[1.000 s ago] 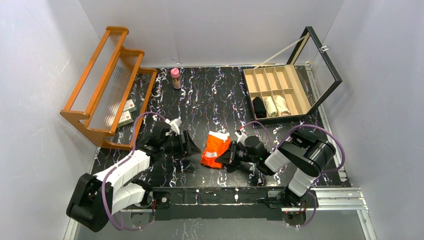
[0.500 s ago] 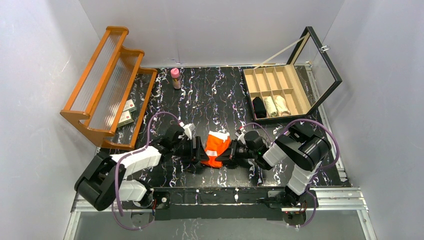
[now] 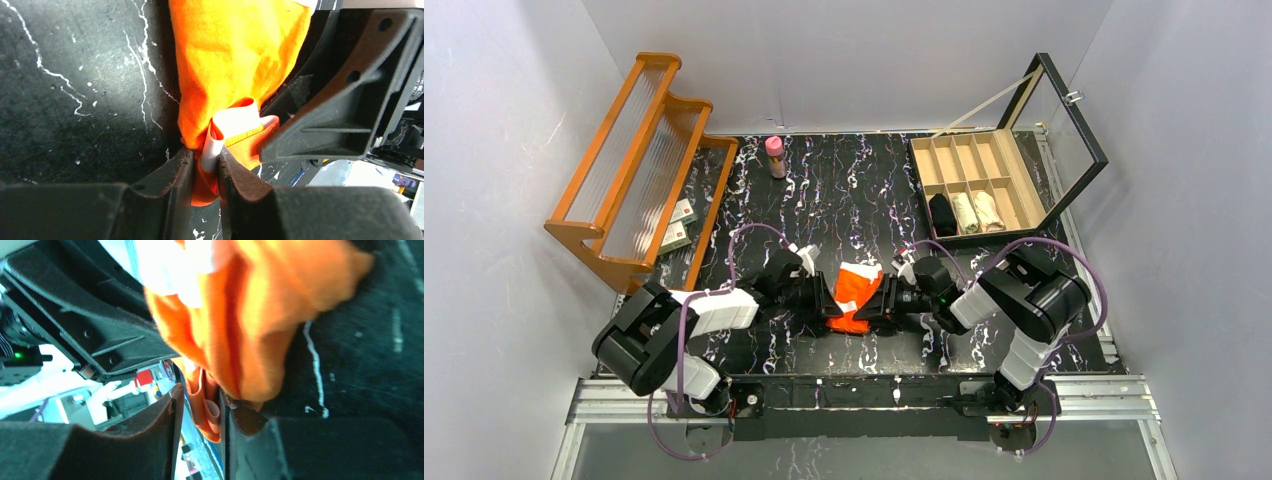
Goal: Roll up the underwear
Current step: Roll the underwear to the center of the board.
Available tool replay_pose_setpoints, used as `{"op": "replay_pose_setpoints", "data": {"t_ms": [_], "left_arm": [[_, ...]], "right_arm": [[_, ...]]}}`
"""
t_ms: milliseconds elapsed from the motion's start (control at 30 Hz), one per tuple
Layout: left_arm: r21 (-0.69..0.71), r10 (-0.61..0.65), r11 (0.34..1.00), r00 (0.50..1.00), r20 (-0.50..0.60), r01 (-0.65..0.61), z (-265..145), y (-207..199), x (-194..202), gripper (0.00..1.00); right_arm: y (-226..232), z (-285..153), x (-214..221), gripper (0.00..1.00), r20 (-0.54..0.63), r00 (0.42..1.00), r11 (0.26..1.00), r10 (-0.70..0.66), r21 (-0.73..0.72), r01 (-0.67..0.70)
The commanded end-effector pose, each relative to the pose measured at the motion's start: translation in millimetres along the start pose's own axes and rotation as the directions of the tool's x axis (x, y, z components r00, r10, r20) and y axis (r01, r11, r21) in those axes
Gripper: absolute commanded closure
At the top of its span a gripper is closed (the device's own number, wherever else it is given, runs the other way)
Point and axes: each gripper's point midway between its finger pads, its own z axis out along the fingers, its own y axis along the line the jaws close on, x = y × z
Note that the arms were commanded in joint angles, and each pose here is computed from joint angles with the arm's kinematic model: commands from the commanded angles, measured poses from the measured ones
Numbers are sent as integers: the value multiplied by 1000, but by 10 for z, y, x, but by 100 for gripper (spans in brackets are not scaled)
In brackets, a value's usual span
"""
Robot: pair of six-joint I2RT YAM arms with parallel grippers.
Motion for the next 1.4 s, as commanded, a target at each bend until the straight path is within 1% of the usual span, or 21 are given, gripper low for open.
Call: {"op": "replay_pose_setpoints", "data": {"t_ms": [0,133,233,267,367,400,467,533,567,600,667,700,733,767,867,967,1000,1033,1100,1267,1367], "left_arm": [[-163,7,987,1000,-22,-11,49,309,98,84],[-188,17,982,998,-54,-26,58,310,142,92],[-181,26,983,997,-78,-40,50,282,173,98],[-173,31,984,996,-83,-46,45,252,168,100],[-143,57,987,994,-92,-70,15,140,137,100],[-134,70,987,993,-94,-83,-1,100,121,100],[-108,100,988,990,-97,-111,-35,0,75,100],[-86,127,987,986,-111,-137,-73,-92,59,100],[-78,139,986,984,-115,-148,-84,-129,45,100],[-78,143,985,981,-131,-154,-100,-138,66,100],[-71,148,984,977,-156,-161,-110,-166,84,100],[-65,151,984,974,-170,-164,-104,-182,99,100],[-65,151,984,972,-180,-165,-98,-187,111,100],[-67,149,984,970,-192,-164,-92,-185,130,100],[-72,146,984,966,-213,-165,-83,-172,167,100],[-80,144,983,964,-222,-165,-84,-162,179,100],[-80,144,983,964,-223,-165,-82,-167,174,100],[-80,143,983,964,-226,-164,-80,-171,177,100],[-84,141,983,963,-229,-164,-77,-166,175,100],[-80,143,983,960,-241,-166,-73,-171,189,100],[-70,147,983,957,-249,-169,-76,-184,206,100]], "right_arm": [[-137,-65,34,56,-16,995,993,-101,55,102],[-70,-135,-39,49,0,978,974,-209,93,208],[-56,-239,-111,43,27,954,944,-299,154,292],[-55,-283,-153,41,40,939,926,-343,182,330],[26,-429,-299,36,91,886,871,-455,250,422],[66,-485,-373,35,111,857,844,-503,278,459],[276,-596,-483,35,174,757,769,-630,275,577],[525,-692,-473,32,250,597,646,-762,228,729],[682,-741,-413,31,292,471,534,-832,195,823],[803,-787,-337,31,325,332,402,-885,178,898],[935,-825,-163,32,345,69,136,-936,176,975],[943,-814,-100,34,325,-32,27,-945,176,984],[920,-779,-49,36,291,-109,-61,-951,170,984],[930,-722,25,36,262,-171,-136,-950,148,980],[781,-529,202,38,141,-317,-306,-938,96,947],[667,-353,374,38,69,-512,-508,-856,75,858],[649,-306,399,37,55,-552,-547,-832,77,833],[626,-269,409,36,40,-578,-574,-815,80,815],[604,-194,430,36,21,-615,-612,-788,80,787],[509,-65,427,35,-16,-662,-662,-749,64,747],[486,-51,338,34,-51,-684,-685,-728,106,721]]}}
